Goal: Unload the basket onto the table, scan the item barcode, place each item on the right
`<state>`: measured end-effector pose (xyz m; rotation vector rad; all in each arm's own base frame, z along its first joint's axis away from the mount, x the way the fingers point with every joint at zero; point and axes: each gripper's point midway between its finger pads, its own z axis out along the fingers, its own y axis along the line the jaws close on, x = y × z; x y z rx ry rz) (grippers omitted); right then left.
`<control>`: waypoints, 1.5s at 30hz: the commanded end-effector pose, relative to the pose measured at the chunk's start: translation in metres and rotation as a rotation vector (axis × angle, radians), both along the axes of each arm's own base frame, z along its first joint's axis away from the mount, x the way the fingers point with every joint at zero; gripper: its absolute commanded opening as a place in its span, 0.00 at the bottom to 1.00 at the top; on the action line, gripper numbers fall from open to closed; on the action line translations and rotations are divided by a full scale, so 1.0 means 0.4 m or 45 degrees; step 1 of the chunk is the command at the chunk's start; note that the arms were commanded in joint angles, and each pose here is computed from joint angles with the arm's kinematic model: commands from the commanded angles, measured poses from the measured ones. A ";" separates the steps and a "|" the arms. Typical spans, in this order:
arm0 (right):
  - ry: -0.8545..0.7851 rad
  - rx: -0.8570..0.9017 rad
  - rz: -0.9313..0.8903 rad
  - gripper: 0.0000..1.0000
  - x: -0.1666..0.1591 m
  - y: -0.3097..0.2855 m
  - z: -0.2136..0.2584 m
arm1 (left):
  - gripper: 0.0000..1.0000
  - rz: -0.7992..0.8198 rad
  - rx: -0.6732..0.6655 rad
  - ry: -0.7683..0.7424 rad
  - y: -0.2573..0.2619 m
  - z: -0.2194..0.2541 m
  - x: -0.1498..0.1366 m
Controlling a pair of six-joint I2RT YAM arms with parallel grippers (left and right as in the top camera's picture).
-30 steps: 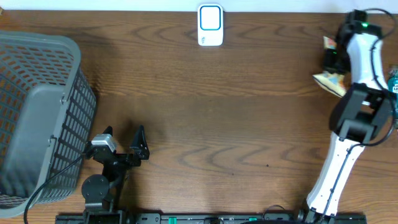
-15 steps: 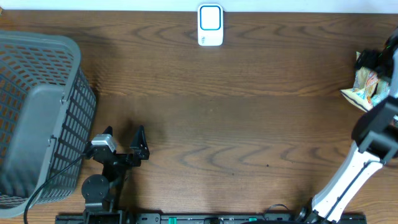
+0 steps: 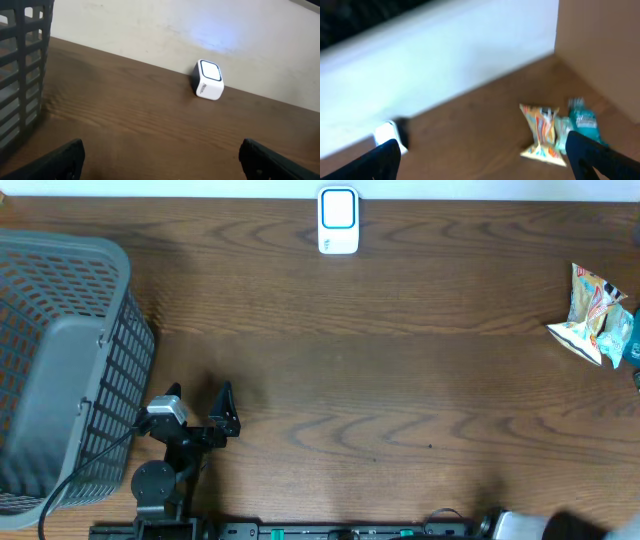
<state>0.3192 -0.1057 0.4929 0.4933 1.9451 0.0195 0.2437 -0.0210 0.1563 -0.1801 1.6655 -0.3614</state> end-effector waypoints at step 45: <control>-0.640 -0.380 0.151 0.99 -0.721 0.228 -0.182 | 0.98 -0.012 -0.005 0.053 -0.004 -0.036 -0.002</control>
